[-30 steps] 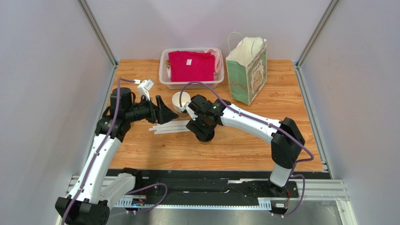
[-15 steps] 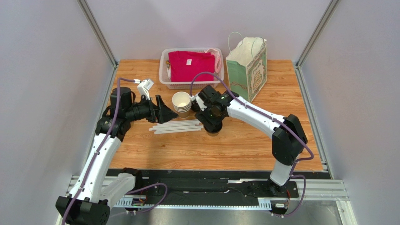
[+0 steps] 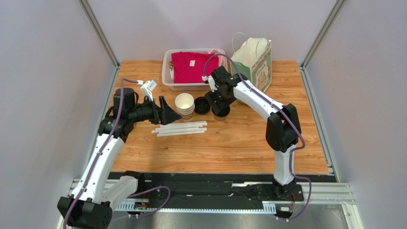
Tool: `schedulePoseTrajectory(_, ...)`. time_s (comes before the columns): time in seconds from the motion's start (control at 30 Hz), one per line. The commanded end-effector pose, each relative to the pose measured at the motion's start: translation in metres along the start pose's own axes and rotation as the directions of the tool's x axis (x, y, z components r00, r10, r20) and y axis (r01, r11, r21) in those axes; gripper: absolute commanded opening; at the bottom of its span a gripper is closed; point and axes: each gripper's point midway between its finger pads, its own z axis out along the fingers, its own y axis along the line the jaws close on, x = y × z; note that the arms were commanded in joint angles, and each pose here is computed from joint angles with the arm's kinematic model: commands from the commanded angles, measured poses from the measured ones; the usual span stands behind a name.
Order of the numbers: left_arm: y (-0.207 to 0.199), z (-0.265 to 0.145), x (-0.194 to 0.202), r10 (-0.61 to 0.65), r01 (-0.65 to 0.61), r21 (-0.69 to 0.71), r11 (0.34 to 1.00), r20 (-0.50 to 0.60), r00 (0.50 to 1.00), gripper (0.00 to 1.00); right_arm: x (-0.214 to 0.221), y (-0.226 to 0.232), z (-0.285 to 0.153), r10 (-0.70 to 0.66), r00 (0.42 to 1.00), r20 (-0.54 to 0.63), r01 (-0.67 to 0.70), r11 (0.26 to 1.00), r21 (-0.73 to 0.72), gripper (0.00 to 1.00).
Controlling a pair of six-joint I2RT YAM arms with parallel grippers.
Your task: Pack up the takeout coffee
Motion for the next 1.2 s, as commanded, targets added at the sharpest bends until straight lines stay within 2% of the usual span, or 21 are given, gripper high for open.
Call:
schedulePoseTrajectory(0.0, -0.006, -0.002, -0.012, 0.038, -0.039, 0.021, 0.999, 0.034, 0.999, 0.91, -0.018, 0.007, -0.003, -0.004, 0.999, 0.032, 0.006, 0.999, -0.046, 0.37)
schedulePoseTrajectory(0.17, -0.004, -0.003, -0.011, 0.037, -0.038, 0.018, 0.999, 0.033, 0.999, 0.92, -0.020, 0.007, -0.005, 0.023, 0.999, 0.024, -0.021, 0.998, -0.065, 0.51)
schedulePoseTrajectory(0.57, -0.004, -0.001, -0.011, 0.029, -0.029, 0.020, 0.999, 0.033, 0.999, 0.91, -0.029, 0.004, -0.019, 0.022, 0.998, 0.052, -0.019, 0.998, -0.055, 0.66)
schedulePoseTrajectory(1.07, -0.005, -0.002, -0.014, 0.036, -0.037, 0.022, 0.999, 0.039, 0.999, 0.91, -0.025, 0.002, -0.013, 0.009, 0.999, 0.033, -0.007, 0.999, -0.050, 0.72)
schedulePoseTrajectory(1.17, -0.005, -0.002, -0.014, 0.035, -0.036, 0.022, 0.999, 0.038, 0.999, 0.91, -0.025, 0.002, -0.014, 0.009, 0.999, 0.034, -0.007, 0.999, -0.048, 0.76)
